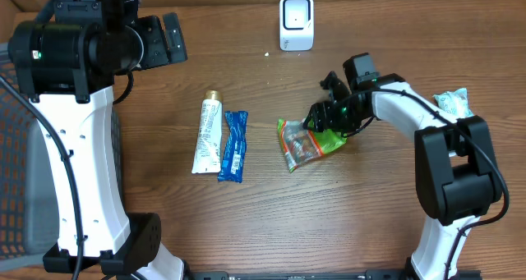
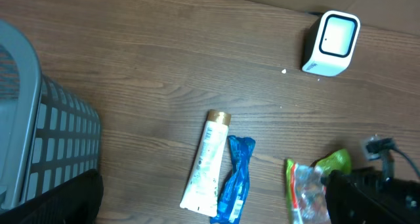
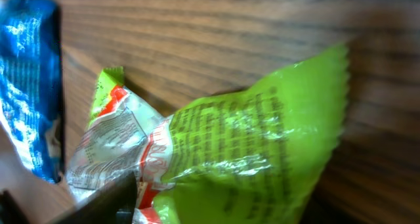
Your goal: Scan the item barcode
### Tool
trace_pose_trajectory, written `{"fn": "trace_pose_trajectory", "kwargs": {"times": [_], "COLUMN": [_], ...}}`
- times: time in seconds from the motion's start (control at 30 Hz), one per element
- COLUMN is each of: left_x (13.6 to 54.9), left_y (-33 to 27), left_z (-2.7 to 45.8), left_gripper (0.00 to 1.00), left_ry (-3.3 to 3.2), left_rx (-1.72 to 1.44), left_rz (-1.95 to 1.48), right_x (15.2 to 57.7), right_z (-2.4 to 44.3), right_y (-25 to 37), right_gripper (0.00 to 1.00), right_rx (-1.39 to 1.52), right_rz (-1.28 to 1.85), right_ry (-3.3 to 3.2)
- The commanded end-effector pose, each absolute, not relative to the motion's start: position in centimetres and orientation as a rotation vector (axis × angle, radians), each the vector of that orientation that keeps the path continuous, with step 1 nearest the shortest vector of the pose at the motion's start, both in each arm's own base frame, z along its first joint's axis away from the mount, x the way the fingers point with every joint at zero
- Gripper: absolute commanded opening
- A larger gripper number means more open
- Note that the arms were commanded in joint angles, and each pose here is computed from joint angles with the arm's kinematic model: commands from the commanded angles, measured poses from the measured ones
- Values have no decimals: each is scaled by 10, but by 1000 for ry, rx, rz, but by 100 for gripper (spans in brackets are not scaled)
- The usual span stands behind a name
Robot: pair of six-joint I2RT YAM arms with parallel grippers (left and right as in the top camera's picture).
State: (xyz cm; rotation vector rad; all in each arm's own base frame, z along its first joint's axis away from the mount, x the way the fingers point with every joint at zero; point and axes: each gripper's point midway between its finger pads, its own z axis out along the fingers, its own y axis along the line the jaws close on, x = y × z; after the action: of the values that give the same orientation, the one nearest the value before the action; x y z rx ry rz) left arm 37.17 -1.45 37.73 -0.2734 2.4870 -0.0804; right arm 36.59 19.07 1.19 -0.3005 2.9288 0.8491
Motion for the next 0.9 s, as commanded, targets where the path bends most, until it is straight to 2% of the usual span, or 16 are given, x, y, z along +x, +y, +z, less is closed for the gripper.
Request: {"fn": "trace_pose_trajectory", "kwargs": {"times": [0.0,0.2,0.27,0.5,0.7,0.87], "left_x": [372,372,372,372,372,372], "left_y": [-13,-13,-13,-13,-13,-13], "left_z": [378,378,378,378,378,378], "left_gripper": [100,100,100,100,100,99], "left_ry": [2482,2481,2482,2482,2482,2481], "left_rx": [-293,-293,-293,-293,-293,-293], "left_rz": [-75,-75,-75,-75,-75,-75], "right_x": [319,313,314,326,353,365], "right_z": [-34,-37,-33,-14,19,60], "right_y": [177,175,180,178,173,182], "right_gripper": [53,12,4,4,4,4], "right_rx": [-303,-225,-216,-145,-77,-58], "right_rz": [762,793,864,977,1067,1259], "right_ry": [3112,3140,3123,3102,3048,2985]}}
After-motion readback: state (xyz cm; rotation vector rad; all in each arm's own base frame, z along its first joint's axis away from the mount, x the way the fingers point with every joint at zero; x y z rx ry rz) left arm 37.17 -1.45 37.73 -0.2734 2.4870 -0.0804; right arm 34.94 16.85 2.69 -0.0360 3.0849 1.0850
